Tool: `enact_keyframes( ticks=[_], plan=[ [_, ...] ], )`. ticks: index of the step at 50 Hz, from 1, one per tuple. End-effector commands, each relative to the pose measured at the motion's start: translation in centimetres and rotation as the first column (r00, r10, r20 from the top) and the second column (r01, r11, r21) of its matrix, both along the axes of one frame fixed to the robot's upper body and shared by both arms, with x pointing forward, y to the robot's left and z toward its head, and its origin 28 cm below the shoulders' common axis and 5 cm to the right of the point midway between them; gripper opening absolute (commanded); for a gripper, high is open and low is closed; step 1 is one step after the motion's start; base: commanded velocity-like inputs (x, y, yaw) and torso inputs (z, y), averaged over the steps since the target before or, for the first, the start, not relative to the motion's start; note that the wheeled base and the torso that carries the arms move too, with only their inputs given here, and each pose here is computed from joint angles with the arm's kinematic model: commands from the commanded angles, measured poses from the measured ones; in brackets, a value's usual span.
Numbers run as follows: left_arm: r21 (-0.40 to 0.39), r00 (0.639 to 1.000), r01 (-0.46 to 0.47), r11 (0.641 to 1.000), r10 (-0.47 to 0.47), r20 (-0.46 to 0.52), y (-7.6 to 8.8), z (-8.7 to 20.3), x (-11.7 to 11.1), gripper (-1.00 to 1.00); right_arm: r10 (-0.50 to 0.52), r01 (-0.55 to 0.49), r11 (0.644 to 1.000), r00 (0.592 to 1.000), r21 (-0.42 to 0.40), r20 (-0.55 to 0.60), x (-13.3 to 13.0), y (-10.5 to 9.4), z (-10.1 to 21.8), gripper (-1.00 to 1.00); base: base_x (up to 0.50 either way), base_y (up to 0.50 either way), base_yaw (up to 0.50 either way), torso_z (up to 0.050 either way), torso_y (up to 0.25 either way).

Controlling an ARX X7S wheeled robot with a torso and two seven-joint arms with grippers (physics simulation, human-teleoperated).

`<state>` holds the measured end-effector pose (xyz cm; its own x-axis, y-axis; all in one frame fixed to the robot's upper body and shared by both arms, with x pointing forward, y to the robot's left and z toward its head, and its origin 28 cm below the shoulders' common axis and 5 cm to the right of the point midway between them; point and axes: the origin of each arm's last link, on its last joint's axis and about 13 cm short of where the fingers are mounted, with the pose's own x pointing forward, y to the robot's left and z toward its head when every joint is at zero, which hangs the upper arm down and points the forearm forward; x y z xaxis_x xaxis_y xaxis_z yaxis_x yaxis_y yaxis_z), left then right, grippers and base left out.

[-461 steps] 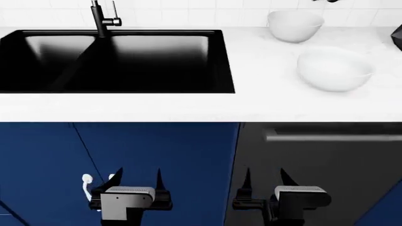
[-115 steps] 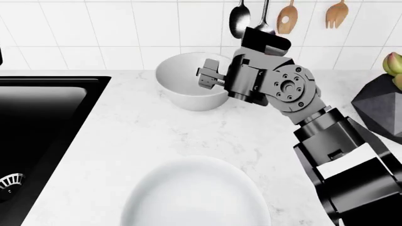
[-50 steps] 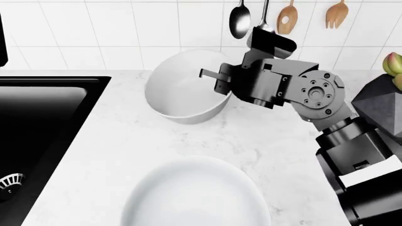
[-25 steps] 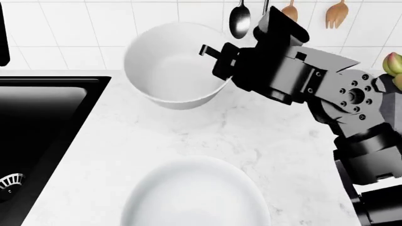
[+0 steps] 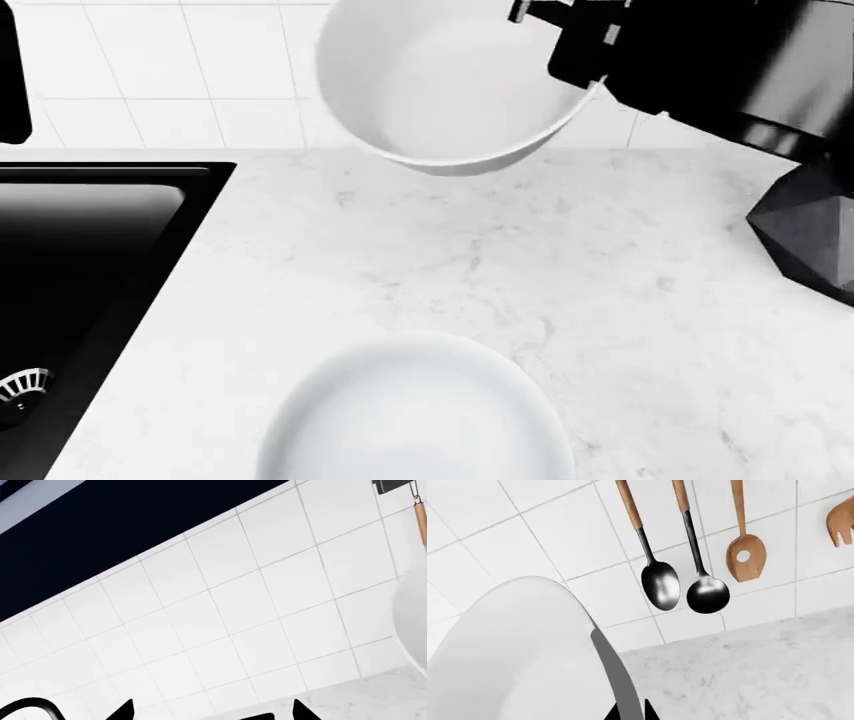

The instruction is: Stack the bowls in the sink.

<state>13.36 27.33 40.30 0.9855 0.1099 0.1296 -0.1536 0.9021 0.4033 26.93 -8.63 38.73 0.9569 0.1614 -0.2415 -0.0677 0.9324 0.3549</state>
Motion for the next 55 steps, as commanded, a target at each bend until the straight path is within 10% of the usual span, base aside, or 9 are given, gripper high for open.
enact_keyframes(
  ticks=[1, 16, 27, 55],
  plan=[
    [-0.004, 1.000, 0.006, 1.000, -0.006, -0.001, -0.1, 0.0, -0.1, 1.00, -0.095, 0.103, 0.991, 0.990, -0.082, 0.101, -3.6, -1.4, 4.3, -1.00, 0.00, 0.00, 0.00, 0.000, 0.000],
    [-0.066, 0.985, 0.151, 0.986, -0.156, -0.073, -1.0, -0.4, -0.1, 1.00, -0.234, 0.256, 0.956, 0.960, -0.142, 0.155, -7.1, -3.6, 6.8, -1.00, 0.00, 0.00, 0.00, 0.000, 0.000],
    [-0.299, 0.905, 0.372, 0.879, -0.414, -0.093, -2.8, -0.4, -0.2, 1.00, -0.275, 0.300, 0.938, 0.949, -0.172, 0.154, -7.3, -3.8, 6.5, -1.00, 0.00, 0.00, 0.00, 0.000, 0.000],
    [-0.342, 0.719, 0.413, 0.844, -0.532, -0.447, -4.9, -2.2, 0.0, 1.00, -0.307, 0.330, 0.926, 0.941, -0.184, 0.141, -6.4, -4.2, 5.7, -1.00, 0.00, 0.00, 0.00, 0.000, 0.000]
  ],
)
